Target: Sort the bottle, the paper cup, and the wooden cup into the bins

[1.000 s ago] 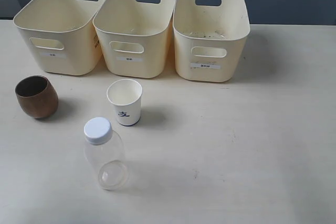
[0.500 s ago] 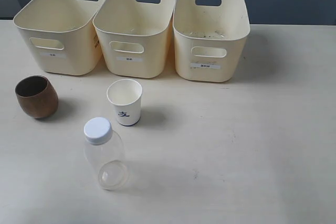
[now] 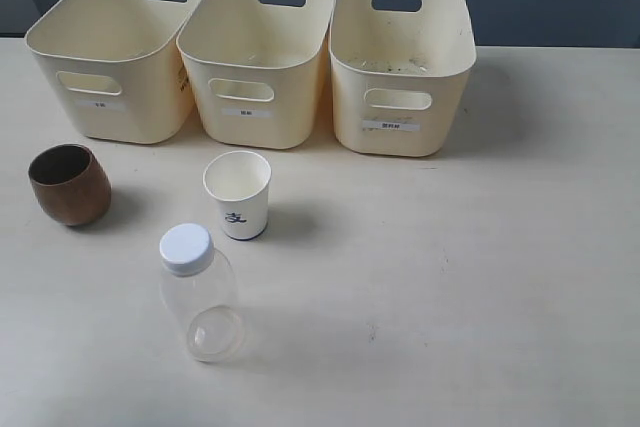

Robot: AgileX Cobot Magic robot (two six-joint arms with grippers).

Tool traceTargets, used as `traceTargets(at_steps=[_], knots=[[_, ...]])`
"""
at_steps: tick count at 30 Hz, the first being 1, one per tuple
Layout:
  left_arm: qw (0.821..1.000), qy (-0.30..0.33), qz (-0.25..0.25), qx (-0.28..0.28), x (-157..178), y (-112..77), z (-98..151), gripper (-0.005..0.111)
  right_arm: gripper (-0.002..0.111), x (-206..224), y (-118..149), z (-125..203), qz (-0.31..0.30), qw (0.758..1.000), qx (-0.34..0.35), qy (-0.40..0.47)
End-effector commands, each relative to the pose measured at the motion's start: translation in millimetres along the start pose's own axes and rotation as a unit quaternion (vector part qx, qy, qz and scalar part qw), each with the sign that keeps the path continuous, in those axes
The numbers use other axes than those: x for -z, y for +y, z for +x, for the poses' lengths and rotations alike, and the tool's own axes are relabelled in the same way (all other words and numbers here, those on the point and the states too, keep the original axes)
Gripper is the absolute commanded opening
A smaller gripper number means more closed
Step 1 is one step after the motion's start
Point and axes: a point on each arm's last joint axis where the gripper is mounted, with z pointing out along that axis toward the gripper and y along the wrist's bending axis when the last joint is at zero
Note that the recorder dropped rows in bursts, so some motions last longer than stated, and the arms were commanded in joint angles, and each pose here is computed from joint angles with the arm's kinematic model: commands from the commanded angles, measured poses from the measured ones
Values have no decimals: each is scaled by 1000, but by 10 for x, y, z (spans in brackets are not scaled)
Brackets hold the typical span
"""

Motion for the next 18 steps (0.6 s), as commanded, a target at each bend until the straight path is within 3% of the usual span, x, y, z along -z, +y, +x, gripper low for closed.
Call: traceTargets(at_steps=[1, 3, 7, 13, 18], knots=[[1000, -3, 0, 2, 1, 2, -18, 0, -1, -532, -56, 362, -176, 963, -85, 187], [1000, -3, 0, 2, 1, 2, -18, 0, -1, -753, -142, 496, -222, 942, -116, 222], [1000, -3, 0, 2, 1, 2, -18, 0, -1, -979, -153, 808, -216, 940, -104, 242], [1000, -3, 0, 2, 1, 2, -18, 0, -1, -1177, 144, 955, -221, 944, -67, 237], [1000, -3, 0, 2, 1, 2, -18, 0, -1, -1404, 528, 1286, -217, 941, -20, 260]])
